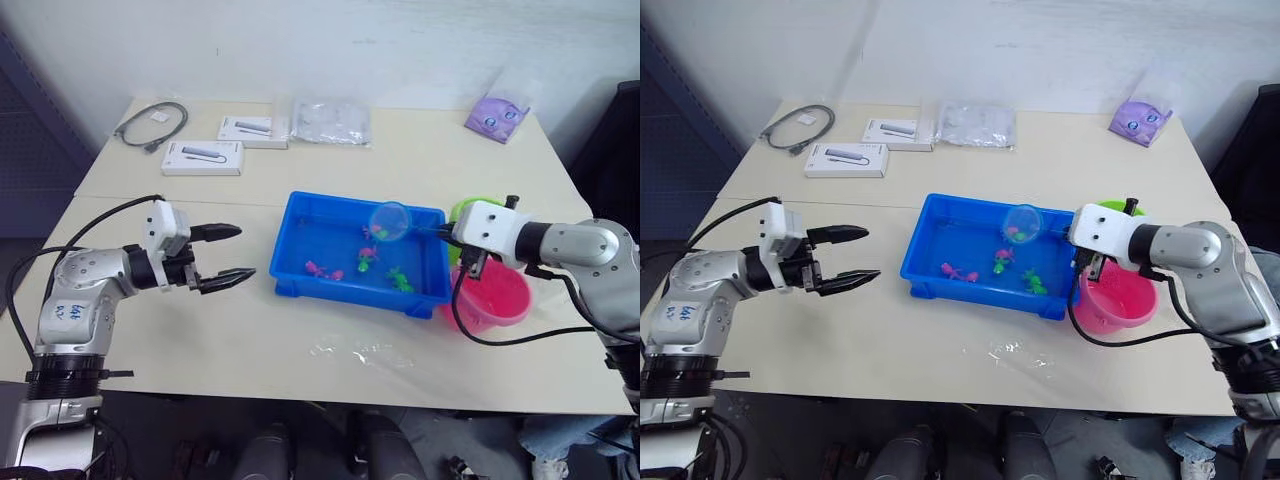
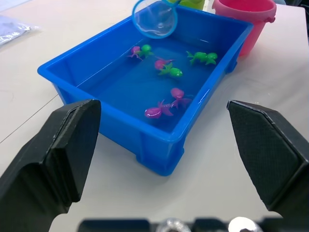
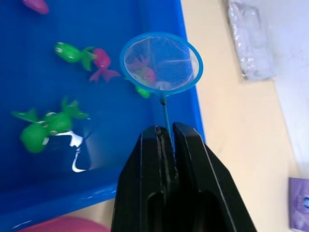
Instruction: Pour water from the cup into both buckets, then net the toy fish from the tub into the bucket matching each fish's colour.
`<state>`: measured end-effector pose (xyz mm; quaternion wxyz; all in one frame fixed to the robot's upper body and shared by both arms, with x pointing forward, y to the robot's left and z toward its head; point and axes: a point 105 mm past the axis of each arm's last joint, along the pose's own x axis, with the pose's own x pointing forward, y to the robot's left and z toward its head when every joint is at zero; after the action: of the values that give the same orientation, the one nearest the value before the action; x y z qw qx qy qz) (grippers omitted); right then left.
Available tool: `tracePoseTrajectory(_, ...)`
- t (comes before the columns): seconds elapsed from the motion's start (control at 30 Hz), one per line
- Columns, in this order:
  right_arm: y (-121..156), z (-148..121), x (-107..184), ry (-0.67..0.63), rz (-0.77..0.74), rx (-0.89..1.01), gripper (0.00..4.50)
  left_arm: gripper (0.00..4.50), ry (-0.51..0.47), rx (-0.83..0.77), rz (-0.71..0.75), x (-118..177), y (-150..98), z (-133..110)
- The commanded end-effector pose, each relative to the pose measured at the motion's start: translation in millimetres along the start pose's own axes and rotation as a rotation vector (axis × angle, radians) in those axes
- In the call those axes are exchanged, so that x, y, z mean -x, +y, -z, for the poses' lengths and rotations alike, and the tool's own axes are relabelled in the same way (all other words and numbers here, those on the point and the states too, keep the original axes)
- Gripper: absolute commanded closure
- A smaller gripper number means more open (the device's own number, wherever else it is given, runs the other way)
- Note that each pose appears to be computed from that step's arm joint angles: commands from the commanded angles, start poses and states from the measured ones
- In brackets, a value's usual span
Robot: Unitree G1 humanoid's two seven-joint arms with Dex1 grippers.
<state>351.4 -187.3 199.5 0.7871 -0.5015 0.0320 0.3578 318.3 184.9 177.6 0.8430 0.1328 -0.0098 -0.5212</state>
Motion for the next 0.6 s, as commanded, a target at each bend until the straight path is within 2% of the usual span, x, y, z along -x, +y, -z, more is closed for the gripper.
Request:
tracePoseTrajectory(0.03, -4.3, -9.2, -10.1, -0.009, 0.000, 0.076, 4.50, 0.01, -0.022, -0.051, 0.010, -6.1, -0.7, -8.9)
tracePoseTrajectory(0.6, 11.1, 11.6, -24.7, 0.061, -0.053, 0.106, 4.50, 0.01, -0.028, -0.045, 0.010, -8.0, -2.8, -7.0)
